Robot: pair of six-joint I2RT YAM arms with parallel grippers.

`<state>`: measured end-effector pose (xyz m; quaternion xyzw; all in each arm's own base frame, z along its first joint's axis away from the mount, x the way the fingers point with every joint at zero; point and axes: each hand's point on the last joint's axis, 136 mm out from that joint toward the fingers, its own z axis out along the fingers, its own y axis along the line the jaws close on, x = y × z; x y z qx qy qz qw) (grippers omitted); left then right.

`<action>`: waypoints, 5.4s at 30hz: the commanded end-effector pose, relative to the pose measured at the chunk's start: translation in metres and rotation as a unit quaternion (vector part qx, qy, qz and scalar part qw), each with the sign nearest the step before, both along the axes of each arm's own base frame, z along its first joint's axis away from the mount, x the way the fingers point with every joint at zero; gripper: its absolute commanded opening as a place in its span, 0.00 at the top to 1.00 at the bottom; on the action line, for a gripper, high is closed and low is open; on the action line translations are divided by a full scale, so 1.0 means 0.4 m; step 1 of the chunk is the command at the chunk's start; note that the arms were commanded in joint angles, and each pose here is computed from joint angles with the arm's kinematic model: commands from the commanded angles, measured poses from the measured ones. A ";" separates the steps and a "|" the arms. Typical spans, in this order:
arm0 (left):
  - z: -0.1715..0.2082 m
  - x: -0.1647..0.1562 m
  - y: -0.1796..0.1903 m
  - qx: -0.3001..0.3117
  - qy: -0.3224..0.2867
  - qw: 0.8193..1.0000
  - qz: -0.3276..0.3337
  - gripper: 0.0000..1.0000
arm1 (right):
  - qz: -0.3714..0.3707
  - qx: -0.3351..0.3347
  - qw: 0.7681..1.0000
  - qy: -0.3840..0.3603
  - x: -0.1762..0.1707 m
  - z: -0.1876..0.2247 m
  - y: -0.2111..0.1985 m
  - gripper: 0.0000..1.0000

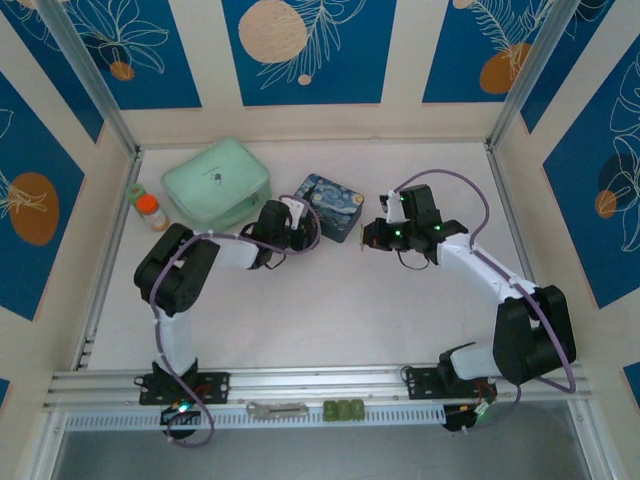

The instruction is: Unlock the padlock with the key

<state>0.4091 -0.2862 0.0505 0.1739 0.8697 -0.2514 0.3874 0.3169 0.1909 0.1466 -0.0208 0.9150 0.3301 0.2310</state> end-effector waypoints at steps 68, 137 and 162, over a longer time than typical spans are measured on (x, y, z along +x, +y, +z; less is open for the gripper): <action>-0.066 0.072 -0.131 -0.035 0.027 0.998 -0.051 0.50 | 0.016 -0.003 1.000 0.008 0.001 0.012 0.037 1.00; 0.051 -0.066 -0.008 -0.025 0.119 0.992 0.021 0.54 | -0.012 -0.037 0.999 0.021 -0.008 -0.048 -0.007 1.00; 0.070 -0.104 -0.039 -0.140 0.128 0.982 -0.022 0.42 | -0.011 -0.046 0.999 0.021 -0.019 -0.045 -0.005 1.00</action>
